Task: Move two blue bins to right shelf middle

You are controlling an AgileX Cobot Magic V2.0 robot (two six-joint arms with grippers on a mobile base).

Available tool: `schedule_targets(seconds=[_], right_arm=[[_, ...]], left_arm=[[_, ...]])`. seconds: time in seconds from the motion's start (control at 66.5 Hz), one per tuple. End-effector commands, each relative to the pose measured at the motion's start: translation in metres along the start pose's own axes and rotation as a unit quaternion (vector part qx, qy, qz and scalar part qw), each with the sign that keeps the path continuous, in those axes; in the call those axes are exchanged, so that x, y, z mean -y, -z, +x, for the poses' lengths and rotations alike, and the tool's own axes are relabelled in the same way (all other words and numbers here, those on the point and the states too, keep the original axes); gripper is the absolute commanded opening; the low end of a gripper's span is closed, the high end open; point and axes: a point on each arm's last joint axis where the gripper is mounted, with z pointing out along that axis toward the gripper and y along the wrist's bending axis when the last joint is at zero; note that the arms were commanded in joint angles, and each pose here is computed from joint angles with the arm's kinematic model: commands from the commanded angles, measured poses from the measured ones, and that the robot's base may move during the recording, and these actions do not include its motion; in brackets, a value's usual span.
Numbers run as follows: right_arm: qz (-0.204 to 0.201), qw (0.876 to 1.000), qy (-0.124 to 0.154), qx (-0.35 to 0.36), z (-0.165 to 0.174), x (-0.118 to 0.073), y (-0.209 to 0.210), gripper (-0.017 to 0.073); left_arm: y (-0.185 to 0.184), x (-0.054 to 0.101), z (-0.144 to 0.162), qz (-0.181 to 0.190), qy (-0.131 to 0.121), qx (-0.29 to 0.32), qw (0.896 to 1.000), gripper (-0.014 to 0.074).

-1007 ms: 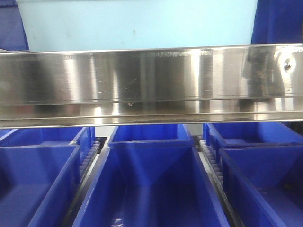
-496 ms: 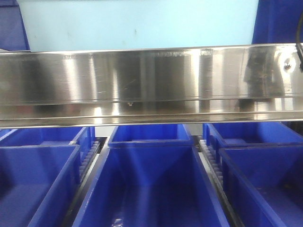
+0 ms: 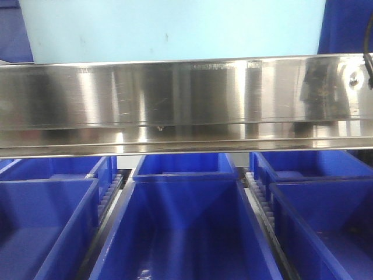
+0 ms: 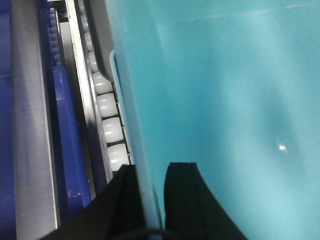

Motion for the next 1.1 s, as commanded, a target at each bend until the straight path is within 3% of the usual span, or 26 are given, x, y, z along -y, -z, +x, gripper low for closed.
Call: schedule_targets(seconds=[0.0, 0.09, 0.24, 0.331, 0.691, 0.932, 1.082], right_arm=[[0.035, 0.999, 0.02, 0.006, -0.002, 0.01, 0.005, -0.0003], [0.035, 0.999, 0.02, 0.005, -0.001, 0.01, 0.007, 0.0211], [0.035, 0.999, 0.019, 0.008, -0.001, 0.011, 0.015, 0.0579], [0.035, 0.999, 0.019, 0.011, 0.0, 0.011, 0.022, 0.0568], [0.031, 0.999, 0.016, 0.017, 0.003, 0.012, 0.043, 0.0568], [0.009, 1.0, 0.007, -0.018, 0.01, 0.007, 0.021, 0.0547], [0.002, 0.997, 0.002, -0.075, 0.03, 0.006, -0.004, 0.0536]], left_arm=[[0.01, -0.002, -0.003, -0.011, -0.012, 0.022, 1.0, -0.0008], [0.01, -0.002, -0.003, -0.011, -0.012, 0.022, 1.0, 0.0151], [0.011, -0.002, -0.003, -0.011, -0.012, 0.023, 1.0, 0.0493], [0.014, -0.002, -0.003, -0.01, -0.013, 0.026, 1.0, 0.0624], [0.021, -0.001, -0.001, -0.007, -0.011, 0.03, 0.999, 0.0601], [-0.003, -0.003, 0.014, -0.009, -0.006, -0.02, 1.0, 0.0601], [-0.022, -0.001, 0.029, 0.012, 0.006, -0.063, 0.998, 0.0601]])
